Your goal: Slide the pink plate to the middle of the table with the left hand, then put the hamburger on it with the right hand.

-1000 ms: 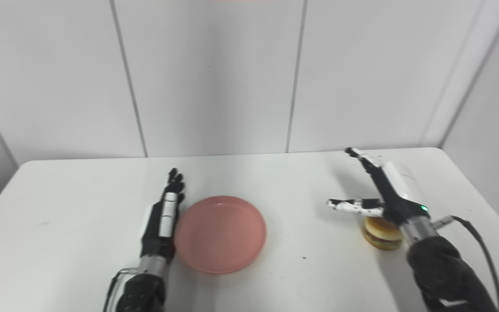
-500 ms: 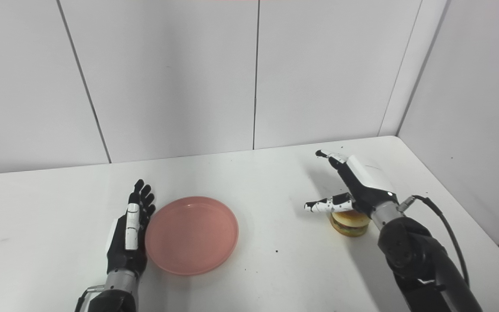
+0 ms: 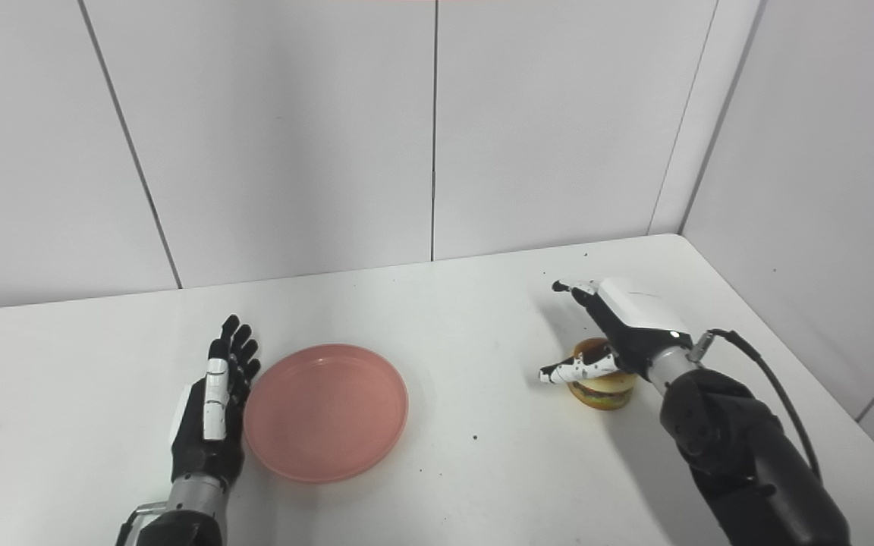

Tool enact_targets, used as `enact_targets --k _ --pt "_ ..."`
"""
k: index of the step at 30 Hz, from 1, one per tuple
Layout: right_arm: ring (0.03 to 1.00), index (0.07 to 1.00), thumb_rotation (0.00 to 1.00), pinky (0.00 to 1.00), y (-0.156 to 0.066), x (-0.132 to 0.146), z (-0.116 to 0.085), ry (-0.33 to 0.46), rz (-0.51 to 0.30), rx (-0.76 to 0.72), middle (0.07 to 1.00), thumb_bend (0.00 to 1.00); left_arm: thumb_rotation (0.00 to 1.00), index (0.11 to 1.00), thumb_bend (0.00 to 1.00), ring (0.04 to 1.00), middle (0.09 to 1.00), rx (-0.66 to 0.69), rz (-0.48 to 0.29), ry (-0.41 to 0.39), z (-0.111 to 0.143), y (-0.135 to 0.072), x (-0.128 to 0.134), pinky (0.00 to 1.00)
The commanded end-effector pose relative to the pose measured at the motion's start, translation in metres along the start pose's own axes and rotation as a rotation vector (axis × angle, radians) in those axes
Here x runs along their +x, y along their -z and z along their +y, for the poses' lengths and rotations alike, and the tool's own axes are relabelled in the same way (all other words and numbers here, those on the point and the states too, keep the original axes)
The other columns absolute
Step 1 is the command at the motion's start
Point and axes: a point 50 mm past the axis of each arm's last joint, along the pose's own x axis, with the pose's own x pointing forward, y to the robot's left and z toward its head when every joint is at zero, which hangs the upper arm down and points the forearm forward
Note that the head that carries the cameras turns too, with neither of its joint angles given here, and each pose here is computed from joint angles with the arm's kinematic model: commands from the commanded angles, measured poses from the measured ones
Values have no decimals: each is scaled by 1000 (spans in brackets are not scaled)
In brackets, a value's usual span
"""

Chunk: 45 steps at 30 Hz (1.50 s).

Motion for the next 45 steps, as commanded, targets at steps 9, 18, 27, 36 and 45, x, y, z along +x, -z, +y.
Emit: enact_targets --k 9,18,27,36,45 --pt "898 851 345 902 8 -4 -34 42 29 -22 873 997 1000 1000 706 1000 1000 10 113 -43 23 35 -29 1000" --pt "874 858 282 747 12 -1 -28 -48 74 -6 884 985 1000 1000 710 1000 1000 18 114 -40 22 35 -28 1000" --pt "902 852 177 788 18 6 -21 -110 94 27 912 928 1000 1000 704 1000 999 11 111 -47 19 35 -27 1000" --pt "811 793 73 695 18 14 -14 -131 97 -5 889 860 1000 1000 689 1000 997 2 114 -52 17 33 -26 1000" --pt "442 506 0 356 14 11 -12 86 30 35 484 536 1000 1000 696 996 988 -2 118 -58 16 34 -28 1000"
